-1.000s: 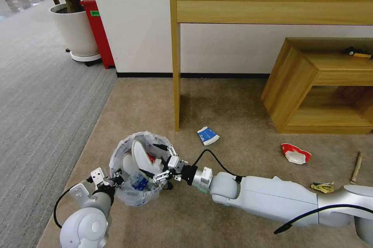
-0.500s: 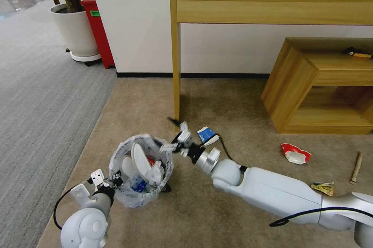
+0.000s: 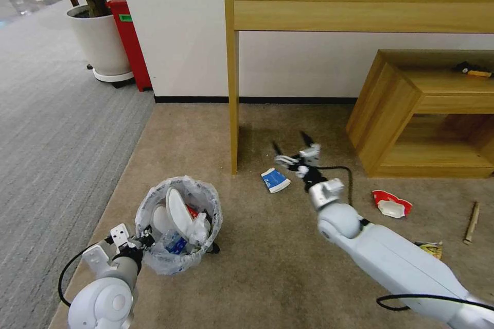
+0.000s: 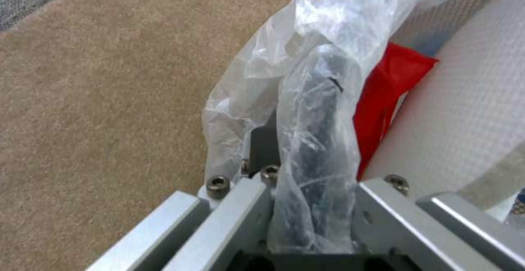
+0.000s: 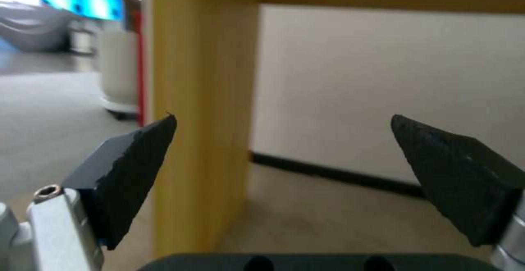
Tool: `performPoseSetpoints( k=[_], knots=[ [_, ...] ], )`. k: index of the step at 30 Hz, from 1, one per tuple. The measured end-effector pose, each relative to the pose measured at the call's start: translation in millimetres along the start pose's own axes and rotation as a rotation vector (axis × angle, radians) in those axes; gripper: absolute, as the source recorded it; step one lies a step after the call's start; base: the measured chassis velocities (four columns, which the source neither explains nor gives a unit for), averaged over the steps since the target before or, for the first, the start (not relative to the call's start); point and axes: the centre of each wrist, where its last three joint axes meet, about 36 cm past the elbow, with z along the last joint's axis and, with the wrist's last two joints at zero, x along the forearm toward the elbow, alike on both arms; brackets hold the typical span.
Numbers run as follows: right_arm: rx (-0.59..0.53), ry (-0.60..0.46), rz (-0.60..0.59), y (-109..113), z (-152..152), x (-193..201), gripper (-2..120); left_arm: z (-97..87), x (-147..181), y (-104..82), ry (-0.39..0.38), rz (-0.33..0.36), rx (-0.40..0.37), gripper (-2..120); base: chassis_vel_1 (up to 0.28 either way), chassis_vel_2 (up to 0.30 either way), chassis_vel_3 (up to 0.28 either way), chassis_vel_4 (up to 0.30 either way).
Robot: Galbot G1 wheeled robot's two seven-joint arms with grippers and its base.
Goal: Pick up the trash bin and place the garbage on the floor into it.
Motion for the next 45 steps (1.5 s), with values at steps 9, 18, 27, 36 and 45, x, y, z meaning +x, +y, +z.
performPoseSetpoints(
  k=[9,18,27,36,45],
  knots=[
    [0.087,0.154,0.111,-81.0,17.6,95.8,100,4.2,-0.9,-5.1,0.005,0.012,-0.007,0,0.0,0.0,0.0,0.0],
    [0.03,0.253,0.143,-106.0,26.1,182.3,100,13.3,-5.3,-9.7,0.021,0.022,-0.014,0,0.0,0.0,0.0,0.0],
    [0.001,0.284,0.193,-104.0,56.5,237.9,100,18.5,-7.0,-5.3,0.021,0.012,-0.016,0,0.0,0.0,0.0,0.0],
    [0.021,0.336,0.266,-91.4,81.2,267.9,100,19.6,-14.8,-1.1,0.027,0.009,-0.026,0,0.0,0.0,0.0,0.0],
    [0.034,0.399,0.392,-75.2,98.3,285.2,100,21.9,-24.8,1.4,0.042,0.019,-0.032,0,0.0,0.0,0.0,0.0]
  ],
)
